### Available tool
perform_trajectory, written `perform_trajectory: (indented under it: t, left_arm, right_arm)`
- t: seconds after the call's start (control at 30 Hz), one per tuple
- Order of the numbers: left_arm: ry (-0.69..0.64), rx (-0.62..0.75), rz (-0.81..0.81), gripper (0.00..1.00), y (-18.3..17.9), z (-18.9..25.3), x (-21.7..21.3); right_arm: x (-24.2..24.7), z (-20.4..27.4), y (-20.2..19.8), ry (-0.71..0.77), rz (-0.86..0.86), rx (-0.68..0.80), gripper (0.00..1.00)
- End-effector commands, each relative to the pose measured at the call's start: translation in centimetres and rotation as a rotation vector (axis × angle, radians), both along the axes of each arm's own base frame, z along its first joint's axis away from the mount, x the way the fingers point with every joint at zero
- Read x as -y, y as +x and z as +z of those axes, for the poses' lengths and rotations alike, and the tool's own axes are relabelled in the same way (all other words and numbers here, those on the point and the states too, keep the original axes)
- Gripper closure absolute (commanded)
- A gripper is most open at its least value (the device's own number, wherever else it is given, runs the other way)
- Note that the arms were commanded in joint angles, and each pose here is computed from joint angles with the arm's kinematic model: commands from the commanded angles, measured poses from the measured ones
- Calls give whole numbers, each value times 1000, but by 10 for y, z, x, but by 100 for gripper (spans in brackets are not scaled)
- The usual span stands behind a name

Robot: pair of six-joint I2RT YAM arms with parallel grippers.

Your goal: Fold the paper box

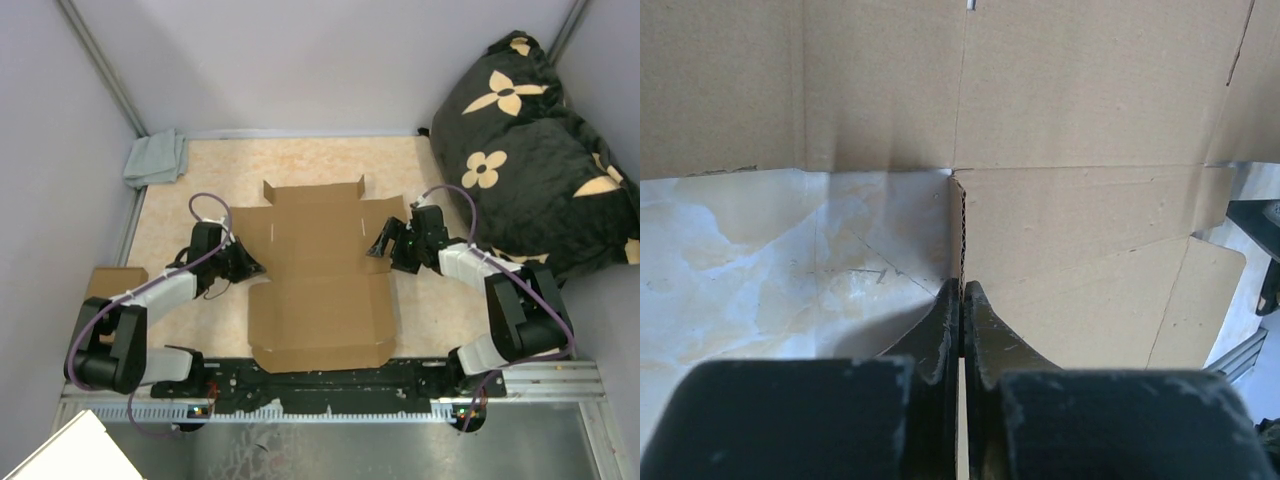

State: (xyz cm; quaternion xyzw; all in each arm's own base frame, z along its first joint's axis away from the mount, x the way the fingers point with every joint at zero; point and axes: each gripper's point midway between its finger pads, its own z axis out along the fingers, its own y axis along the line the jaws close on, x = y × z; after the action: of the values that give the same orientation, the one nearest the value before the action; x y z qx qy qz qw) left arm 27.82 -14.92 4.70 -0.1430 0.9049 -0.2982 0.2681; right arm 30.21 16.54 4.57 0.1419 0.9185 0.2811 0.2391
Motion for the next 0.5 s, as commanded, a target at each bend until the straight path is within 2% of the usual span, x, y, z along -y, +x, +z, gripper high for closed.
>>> perform_trajectory:
  t: [0.0, 0.2, 0.47]
  left_arm:
    - [-17, 47, -27, 100, 10, 12, 7]
    - [-22, 47, -37, 100, 11, 13, 9]
    - [-39, 64, -74, 100, 15, 24, 18]
  right_arm:
    - [-18, 50, 20, 27, 54, 154, 19]
    - [-29, 68, 21, 36, 85, 190, 22]
    - [-50, 62, 21, 52, 154, 182, 24]
